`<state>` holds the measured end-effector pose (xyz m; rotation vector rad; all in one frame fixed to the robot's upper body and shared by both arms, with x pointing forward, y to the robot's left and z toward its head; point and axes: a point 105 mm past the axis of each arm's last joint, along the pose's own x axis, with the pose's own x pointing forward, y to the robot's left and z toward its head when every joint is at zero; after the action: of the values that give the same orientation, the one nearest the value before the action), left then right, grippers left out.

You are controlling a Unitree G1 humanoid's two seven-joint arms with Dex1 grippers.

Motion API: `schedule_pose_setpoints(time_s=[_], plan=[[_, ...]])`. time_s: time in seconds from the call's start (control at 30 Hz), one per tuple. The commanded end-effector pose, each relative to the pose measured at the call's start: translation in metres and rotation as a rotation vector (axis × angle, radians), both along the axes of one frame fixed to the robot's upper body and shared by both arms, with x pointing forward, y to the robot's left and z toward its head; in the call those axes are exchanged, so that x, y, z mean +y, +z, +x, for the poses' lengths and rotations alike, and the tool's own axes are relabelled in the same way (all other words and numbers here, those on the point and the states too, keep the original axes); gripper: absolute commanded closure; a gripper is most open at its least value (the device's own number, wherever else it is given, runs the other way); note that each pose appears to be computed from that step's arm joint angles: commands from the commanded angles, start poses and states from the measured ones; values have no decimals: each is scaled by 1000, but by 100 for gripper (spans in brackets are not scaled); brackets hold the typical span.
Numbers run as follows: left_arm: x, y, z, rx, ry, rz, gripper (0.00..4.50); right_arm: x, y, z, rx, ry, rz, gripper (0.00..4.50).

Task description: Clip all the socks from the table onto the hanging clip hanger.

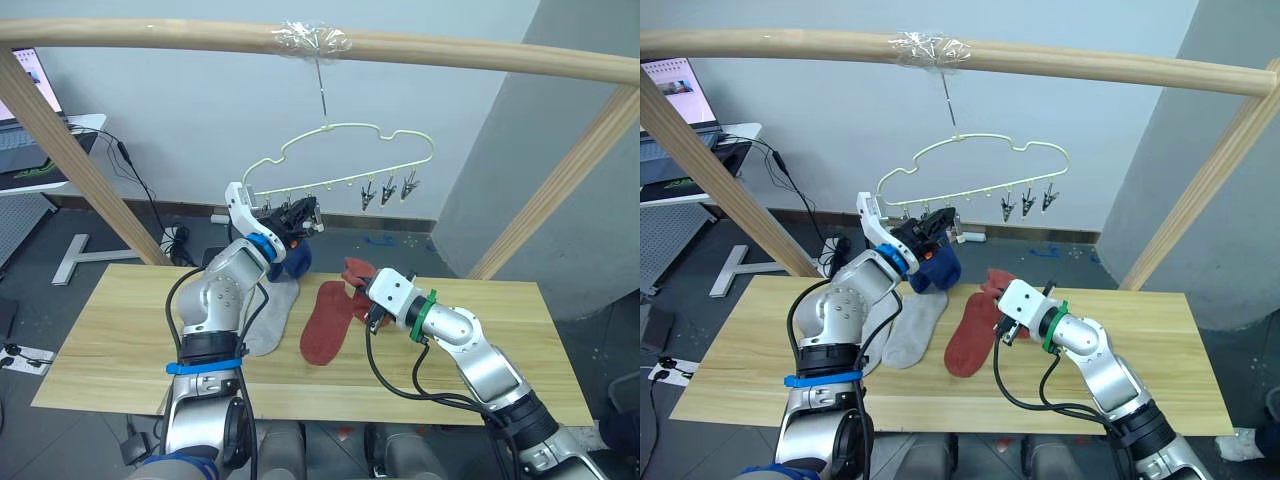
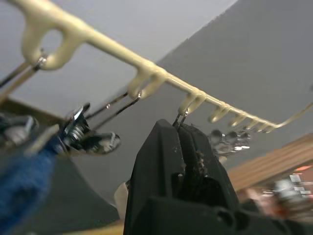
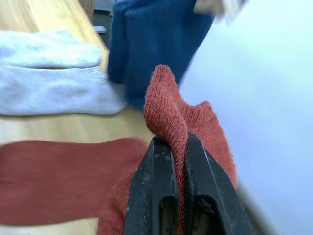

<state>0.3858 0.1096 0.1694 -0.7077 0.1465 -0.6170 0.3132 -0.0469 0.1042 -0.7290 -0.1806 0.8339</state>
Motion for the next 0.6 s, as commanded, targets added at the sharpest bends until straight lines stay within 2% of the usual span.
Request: schedule_pose_setpoints(time_s=[0.03,0.17,0.3,0.6], plan=[[1,-7,-7,156,-82,-145,450,13,33,-11,-238,96,-34,446],[3,-1,-8,177,-88,-195,450,21,46,-13,-304,117,-12,446],[0,8,-7,177,-87,-248,450,30,45,-12,-271,138,24,446],[-5,11,-11,175,-103,-274,450,37,49,-12,-249,147,77,446]])
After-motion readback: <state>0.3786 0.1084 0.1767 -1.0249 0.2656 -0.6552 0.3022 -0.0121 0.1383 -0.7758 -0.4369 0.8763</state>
